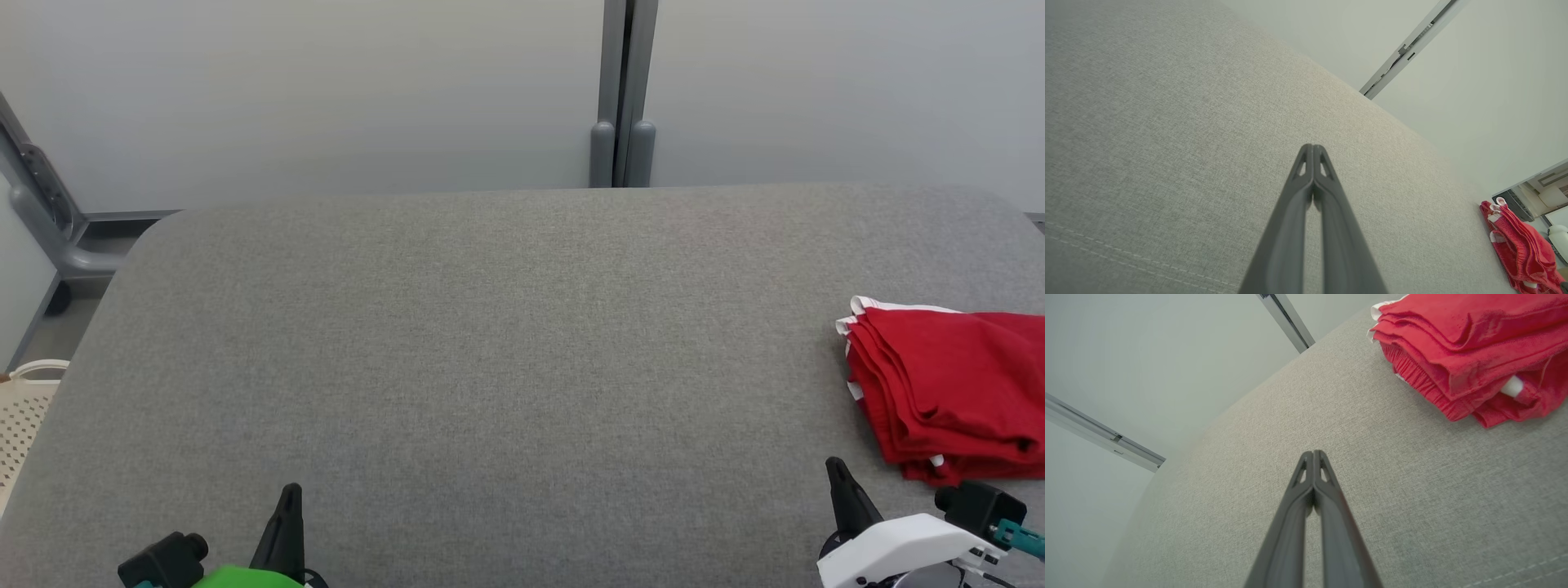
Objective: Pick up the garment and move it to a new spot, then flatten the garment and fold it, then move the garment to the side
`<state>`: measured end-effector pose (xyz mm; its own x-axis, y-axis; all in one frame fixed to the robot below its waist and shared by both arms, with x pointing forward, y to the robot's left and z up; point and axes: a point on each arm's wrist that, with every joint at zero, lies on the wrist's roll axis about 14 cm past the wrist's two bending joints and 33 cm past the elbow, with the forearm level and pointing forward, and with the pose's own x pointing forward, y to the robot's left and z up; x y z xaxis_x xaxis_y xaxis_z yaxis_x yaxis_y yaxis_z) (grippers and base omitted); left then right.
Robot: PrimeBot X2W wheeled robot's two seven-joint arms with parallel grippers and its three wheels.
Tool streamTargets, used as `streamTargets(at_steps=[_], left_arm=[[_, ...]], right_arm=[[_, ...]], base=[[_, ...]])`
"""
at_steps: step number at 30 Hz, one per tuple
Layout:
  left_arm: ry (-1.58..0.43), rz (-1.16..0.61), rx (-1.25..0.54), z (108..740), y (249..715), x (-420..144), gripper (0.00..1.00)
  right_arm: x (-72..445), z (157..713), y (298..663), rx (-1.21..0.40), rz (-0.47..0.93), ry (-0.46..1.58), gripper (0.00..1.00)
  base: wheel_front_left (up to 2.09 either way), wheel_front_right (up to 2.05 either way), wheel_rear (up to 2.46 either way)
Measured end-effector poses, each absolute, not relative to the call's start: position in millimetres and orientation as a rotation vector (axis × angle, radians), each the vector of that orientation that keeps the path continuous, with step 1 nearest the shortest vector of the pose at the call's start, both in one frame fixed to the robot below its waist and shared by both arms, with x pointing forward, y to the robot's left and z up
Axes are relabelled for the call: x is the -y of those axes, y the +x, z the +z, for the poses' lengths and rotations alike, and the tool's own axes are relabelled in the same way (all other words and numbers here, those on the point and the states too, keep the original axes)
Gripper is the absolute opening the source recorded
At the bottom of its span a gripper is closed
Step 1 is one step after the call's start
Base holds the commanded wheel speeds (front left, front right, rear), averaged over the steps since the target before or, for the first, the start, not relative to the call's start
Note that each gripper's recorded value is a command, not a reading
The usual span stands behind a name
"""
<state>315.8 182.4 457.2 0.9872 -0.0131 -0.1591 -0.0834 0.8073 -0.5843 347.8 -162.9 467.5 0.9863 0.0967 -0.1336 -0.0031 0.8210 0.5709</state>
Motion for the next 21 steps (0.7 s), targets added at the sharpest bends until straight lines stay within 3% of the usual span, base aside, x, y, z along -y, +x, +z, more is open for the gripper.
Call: streamTargets(at_steps=[21], left_arm=[[-0.904, 0.023, -0.155, 469.2, 339.6, -171.3, 0.00]], right_arm=[[190.8, 475.1, 350.5, -0.122, -0.031, 0.898, 0.00]], base=[[0.00, 0.00, 0.00]])
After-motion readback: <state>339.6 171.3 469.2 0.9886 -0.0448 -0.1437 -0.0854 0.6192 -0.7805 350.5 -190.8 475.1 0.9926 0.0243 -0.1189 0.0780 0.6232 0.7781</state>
